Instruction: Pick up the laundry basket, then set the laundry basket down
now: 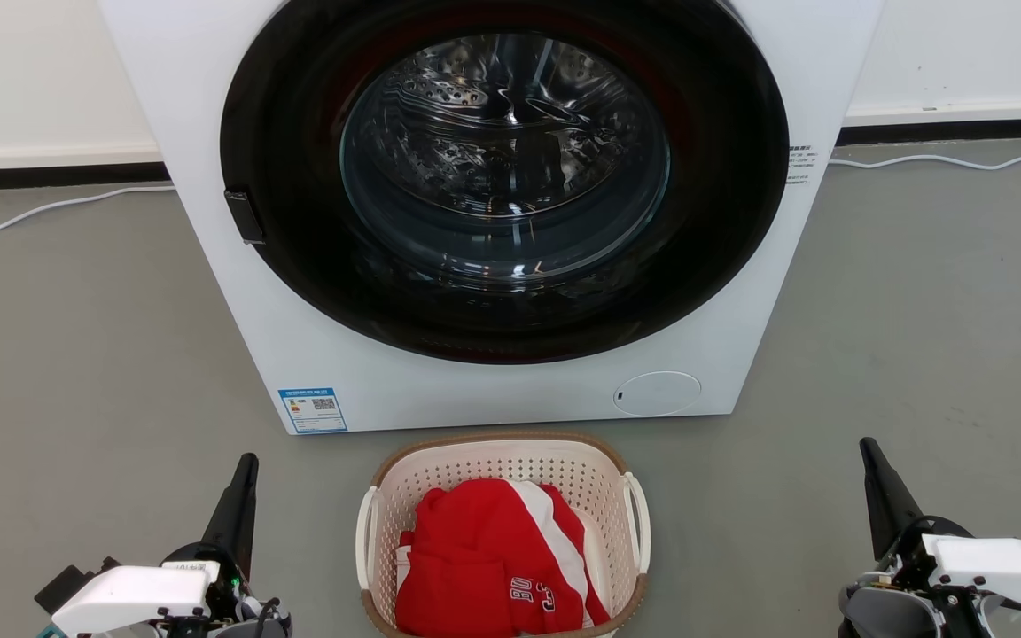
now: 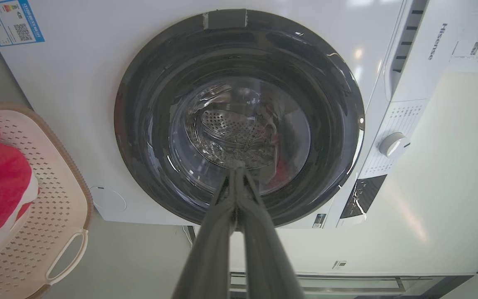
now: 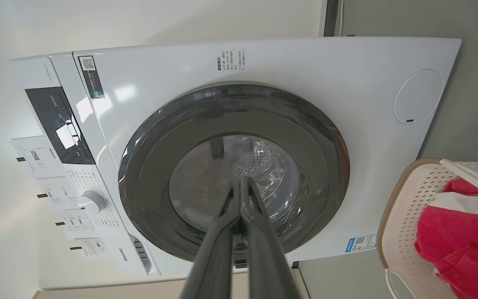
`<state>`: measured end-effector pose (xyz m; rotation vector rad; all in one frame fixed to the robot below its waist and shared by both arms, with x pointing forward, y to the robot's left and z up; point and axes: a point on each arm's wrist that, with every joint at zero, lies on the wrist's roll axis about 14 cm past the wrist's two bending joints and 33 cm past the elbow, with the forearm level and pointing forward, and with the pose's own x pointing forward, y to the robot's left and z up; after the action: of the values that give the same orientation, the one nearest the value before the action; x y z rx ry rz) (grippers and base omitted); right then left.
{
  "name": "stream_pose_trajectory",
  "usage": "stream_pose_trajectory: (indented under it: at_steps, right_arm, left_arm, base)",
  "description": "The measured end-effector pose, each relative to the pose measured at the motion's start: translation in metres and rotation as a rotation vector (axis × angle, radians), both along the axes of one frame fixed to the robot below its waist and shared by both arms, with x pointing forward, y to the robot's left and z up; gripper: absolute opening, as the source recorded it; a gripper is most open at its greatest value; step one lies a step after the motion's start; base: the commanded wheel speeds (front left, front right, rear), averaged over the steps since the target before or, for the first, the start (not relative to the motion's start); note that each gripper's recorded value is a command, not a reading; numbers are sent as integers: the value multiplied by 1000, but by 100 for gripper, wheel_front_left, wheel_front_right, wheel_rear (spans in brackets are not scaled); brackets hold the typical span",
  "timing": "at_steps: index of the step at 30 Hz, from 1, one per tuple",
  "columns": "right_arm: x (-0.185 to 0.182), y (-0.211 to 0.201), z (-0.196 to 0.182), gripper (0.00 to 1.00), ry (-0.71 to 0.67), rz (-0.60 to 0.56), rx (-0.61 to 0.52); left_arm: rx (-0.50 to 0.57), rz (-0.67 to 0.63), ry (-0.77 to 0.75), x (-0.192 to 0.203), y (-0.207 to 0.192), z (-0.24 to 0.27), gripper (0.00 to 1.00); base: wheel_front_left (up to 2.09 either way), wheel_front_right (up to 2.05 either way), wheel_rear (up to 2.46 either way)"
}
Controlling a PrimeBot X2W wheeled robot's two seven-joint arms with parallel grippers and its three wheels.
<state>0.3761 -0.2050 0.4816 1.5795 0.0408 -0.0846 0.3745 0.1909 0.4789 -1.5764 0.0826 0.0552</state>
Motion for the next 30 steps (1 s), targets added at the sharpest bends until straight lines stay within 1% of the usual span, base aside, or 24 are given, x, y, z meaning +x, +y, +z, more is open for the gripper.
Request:
stream_pose_trajectory:
  at_steps: [14,15,19,21,30]
  right_arm:
    - [0,0,0,0,0,0,0]
    - [-1,0,-2,100,7,1,1]
    - [-16,4,-30,100,90,1,18]
    - [-21,5,-37,100,114,0,21]
    - [-20,11,-30,100,90,8,13]
  left_arm:
    - [0,0,0,0,0,0,0]
    - [-1,1,7,-1,0,-2,100]
    - [-16,6,100,-18,-2,-33,100]
    - [-17,10,123,-23,-1,-40,100]
    - [-7,20,105,-22,-3,-34,100]
  base:
    - [0,0,0]
    - [0,0,0]
    - [0,0,0]
    - [0,0,0]
    - [0,0,0]
